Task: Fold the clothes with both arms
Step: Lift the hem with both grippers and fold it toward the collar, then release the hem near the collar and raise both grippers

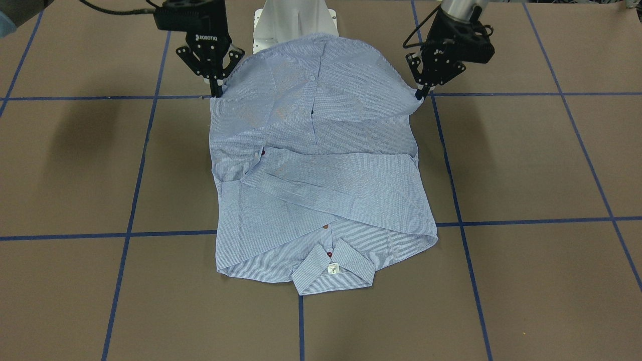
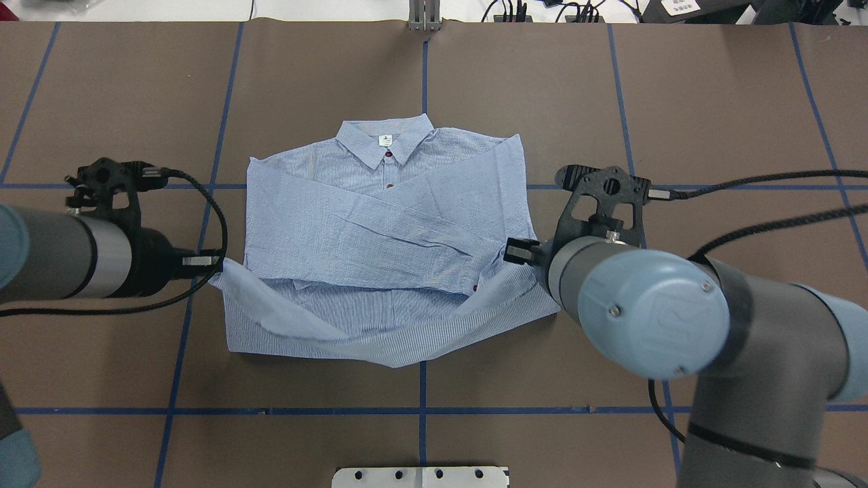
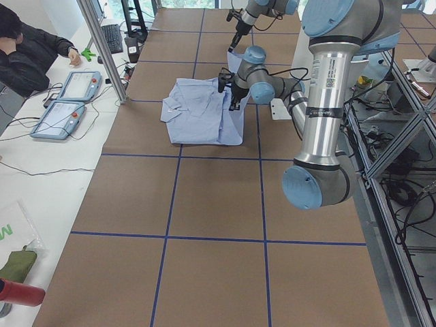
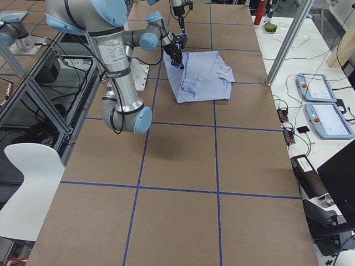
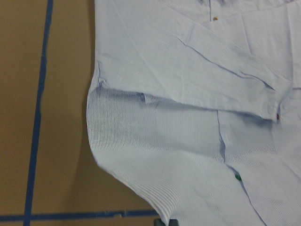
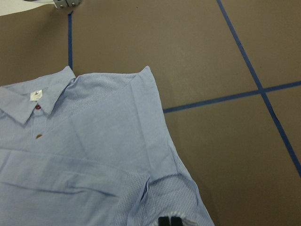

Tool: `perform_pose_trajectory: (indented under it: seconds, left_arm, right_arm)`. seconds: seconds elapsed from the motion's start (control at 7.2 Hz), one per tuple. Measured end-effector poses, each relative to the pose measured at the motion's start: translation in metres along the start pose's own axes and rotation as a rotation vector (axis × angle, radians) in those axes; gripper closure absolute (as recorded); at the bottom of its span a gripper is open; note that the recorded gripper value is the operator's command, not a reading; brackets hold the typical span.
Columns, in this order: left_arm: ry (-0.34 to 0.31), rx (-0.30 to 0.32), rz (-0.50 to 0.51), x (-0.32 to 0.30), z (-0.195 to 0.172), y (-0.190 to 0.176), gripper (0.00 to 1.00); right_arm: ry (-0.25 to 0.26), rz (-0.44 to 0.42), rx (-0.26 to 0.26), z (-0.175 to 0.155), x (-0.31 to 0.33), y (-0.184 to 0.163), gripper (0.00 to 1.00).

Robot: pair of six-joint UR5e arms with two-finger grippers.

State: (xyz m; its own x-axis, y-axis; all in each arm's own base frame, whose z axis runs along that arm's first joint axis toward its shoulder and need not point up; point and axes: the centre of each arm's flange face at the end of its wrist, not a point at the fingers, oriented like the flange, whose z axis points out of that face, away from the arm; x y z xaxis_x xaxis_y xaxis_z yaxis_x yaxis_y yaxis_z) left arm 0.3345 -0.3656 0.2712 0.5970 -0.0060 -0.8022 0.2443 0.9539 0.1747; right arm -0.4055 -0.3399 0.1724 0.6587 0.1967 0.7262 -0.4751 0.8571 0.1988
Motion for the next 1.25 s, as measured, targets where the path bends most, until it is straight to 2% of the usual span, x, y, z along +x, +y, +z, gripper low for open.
perform_pose_trajectory:
  seconds: [0.28,0.56,0.97,1.25]
  left_arm:
    - [-0.045,0.045,0.061,0.004,0.028,-0.044,1.00]
    - [-0.070,0.069,0.120,-0.003,0.033,-0.068,1.00]
    - [-0.121,0.065,0.147,-0.004,0.086,-0.103,1.00]
    - [-0.124,0.071,0.193,-0.018,0.127,-0.118,1.00]
  right_arm:
    - [0.014,-0.008,0.031,0.052,-0.007,-0.050,1.00]
    - [0.015,0.004,0.037,0.103,-0.042,-0.092,1.00]
    - [0.020,-0.030,0.039,0.187,-0.055,-0.113,1.00]
    - [0.028,-0.080,0.011,0.207,-0.042,-0.129,1.00]
